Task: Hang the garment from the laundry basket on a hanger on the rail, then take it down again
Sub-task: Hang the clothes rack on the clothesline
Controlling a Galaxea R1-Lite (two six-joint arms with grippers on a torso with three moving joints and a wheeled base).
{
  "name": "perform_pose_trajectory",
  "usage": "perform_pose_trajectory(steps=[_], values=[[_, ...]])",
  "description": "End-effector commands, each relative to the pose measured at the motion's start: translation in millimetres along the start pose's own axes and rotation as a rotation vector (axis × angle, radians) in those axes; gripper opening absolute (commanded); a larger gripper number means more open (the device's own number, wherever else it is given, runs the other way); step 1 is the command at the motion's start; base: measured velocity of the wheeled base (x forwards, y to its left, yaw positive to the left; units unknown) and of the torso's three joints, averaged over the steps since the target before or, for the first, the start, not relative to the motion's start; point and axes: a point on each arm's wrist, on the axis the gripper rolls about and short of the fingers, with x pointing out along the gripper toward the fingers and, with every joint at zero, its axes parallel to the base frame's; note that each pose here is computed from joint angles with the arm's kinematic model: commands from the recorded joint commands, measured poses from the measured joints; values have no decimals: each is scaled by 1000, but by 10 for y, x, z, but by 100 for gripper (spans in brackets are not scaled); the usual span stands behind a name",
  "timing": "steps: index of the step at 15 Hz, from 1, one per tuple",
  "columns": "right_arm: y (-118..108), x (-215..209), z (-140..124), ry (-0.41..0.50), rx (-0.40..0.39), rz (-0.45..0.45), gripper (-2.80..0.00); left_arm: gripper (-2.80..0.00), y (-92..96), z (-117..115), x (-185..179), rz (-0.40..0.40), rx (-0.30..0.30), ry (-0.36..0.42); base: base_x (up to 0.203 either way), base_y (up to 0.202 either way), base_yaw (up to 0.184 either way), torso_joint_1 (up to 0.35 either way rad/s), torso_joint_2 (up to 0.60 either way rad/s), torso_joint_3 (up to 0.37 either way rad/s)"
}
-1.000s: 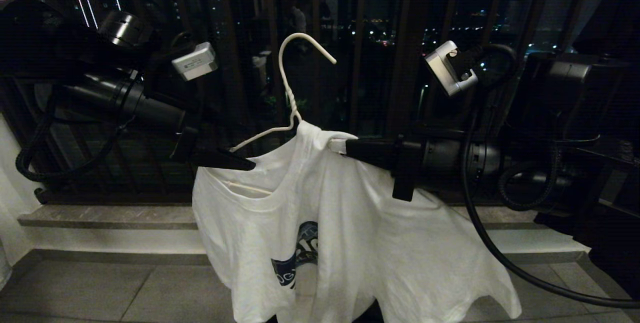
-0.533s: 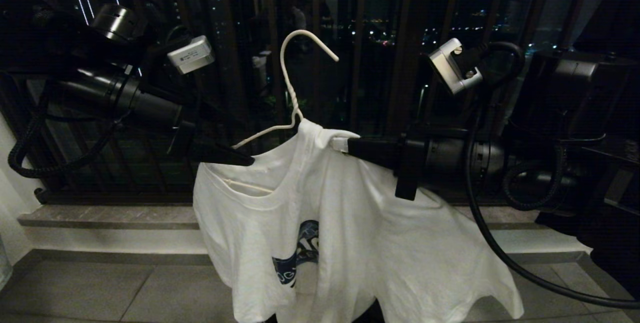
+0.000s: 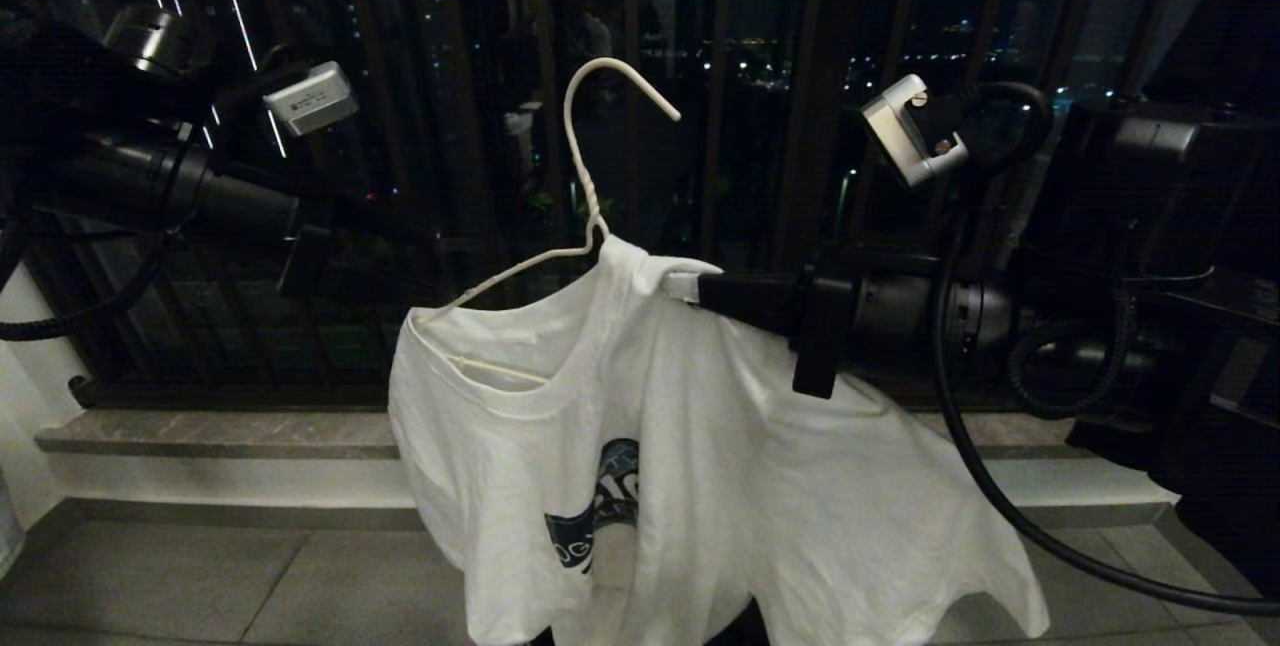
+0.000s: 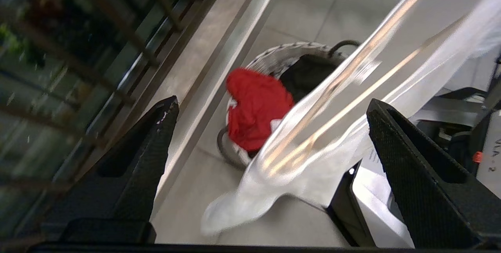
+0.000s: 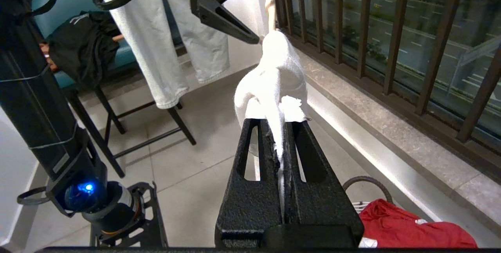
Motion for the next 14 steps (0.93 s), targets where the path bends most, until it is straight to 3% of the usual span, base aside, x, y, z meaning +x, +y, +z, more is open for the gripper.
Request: perform_pose_trajectory(steps=[1, 7, 12, 14], values=[[4, 0, 3, -3, -1, 4, -280, 0, 67, -108, -4, 3, -28, 14, 0, 0, 0, 0, 0, 0], [0, -1, 7, -4, -1, 3, -280, 0, 194, -482, 125, -47, -85, 51, 0, 0, 0, 0, 0, 0], [-13, -18, 26, -11, -4, -3, -280, 0, 287, -596, 241, -65, -90, 55, 0, 0, 0, 0, 0, 0], [-16, -15, 16, -6, -2, 0, -280, 0, 294, -576, 258, -91, -84, 7, 0, 0, 0, 0, 0, 0]])
